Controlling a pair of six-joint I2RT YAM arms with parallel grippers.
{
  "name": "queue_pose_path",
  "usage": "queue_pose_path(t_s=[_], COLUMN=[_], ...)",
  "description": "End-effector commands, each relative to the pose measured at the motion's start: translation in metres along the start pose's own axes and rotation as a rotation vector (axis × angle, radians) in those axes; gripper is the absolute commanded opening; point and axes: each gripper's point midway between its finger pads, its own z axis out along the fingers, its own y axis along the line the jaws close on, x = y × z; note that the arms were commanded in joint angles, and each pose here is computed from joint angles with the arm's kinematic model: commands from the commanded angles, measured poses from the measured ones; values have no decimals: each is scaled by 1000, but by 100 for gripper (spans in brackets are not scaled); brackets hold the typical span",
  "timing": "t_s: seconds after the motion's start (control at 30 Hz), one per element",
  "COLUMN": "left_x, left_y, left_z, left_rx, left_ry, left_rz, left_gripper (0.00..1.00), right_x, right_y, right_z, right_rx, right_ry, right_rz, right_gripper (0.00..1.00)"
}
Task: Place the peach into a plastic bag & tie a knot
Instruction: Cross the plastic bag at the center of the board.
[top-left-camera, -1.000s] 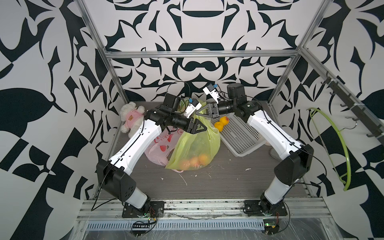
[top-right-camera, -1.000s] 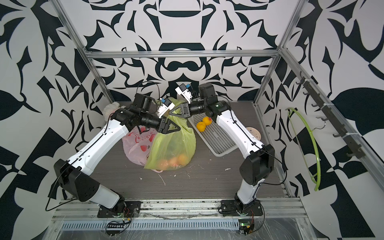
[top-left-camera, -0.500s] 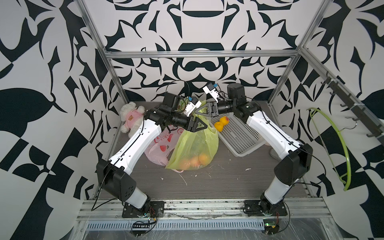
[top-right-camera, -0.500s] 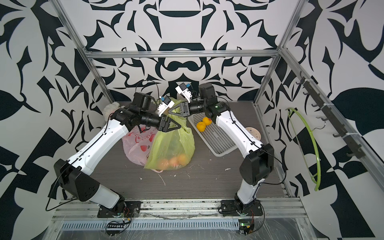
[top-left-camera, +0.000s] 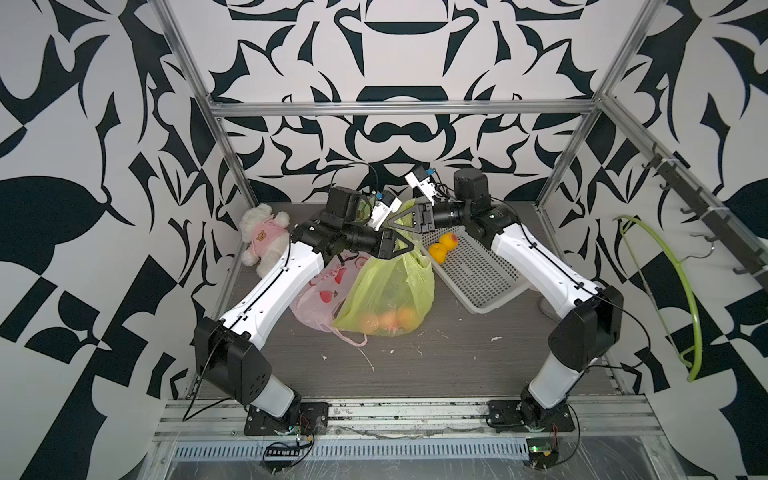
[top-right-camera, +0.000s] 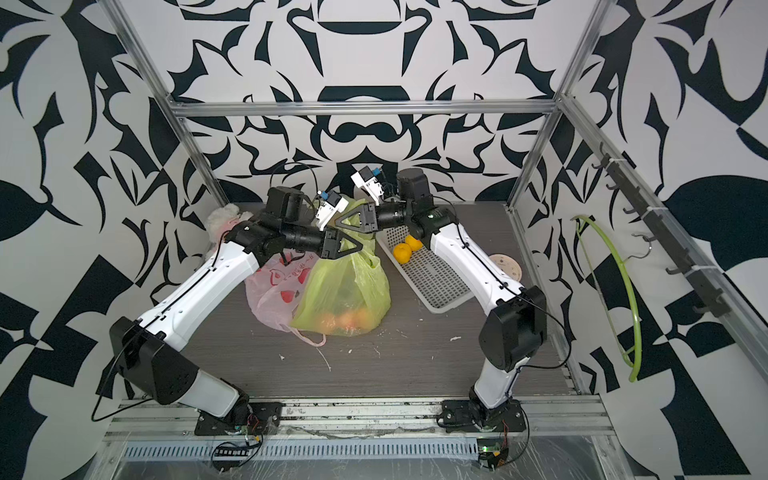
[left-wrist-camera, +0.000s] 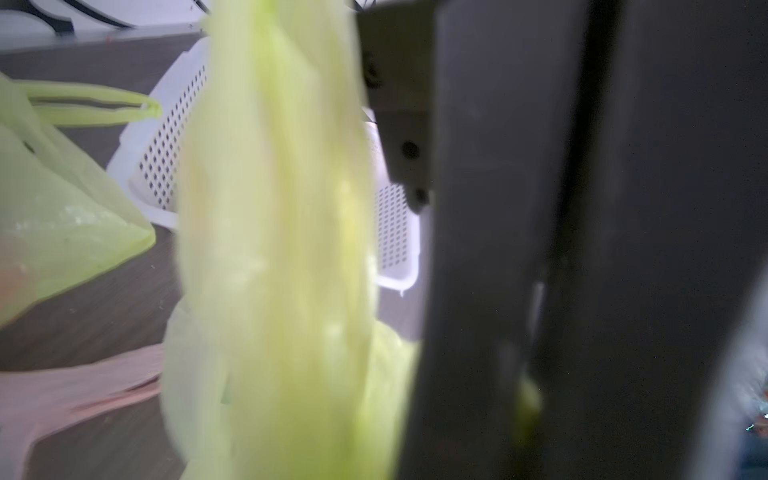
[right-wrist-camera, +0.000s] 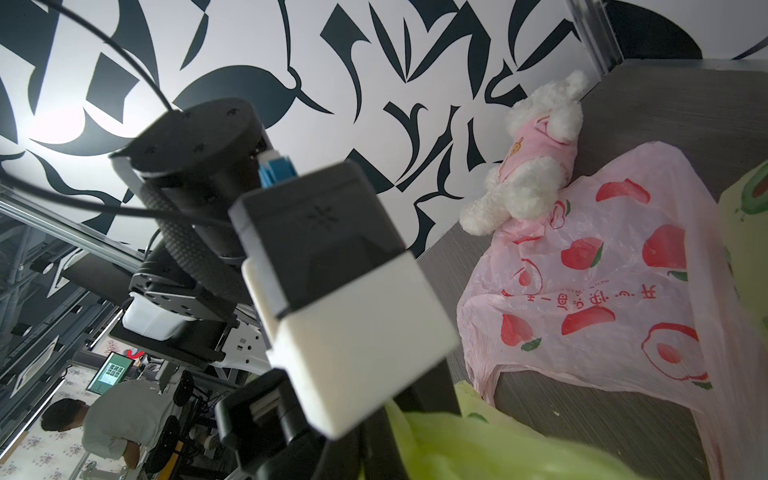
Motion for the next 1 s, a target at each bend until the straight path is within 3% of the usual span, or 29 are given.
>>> queue_pose_path(t_s=[0.0,0.3,0.37,0.43,0.67,0.9,0.97], left_x=[-9,-5,-3,-1,4,6,7], left_y=[-5,-3,-4,-4,-9,-15,-15], left_z=[-7,-8,-9,-10,-11,-10,-10], left_rx=[-7,-18,-16,-16,6,38,39], left_ry=[-50,-57,-54,-52,-37,-13,-9], left_rz=[30,28,29,28,28,22,21], left_gripper=[28,5,0,0,0,0,0], right_x=[-6,-7,-11,-16,-23,-31,-34], right_y=[30,30,31,33,5,-10,-12], right_z=[-8,-24,-37,-51,-88,-64,-55], right_rx=[-30,56,115,174,372,305,276], right_ry=[-27,-52,-88,-129,-205,-165,-151], right_rz=[-77,-28,-23,-24,126,195,208], right_gripper=[0,1,16,26,37,43,51])
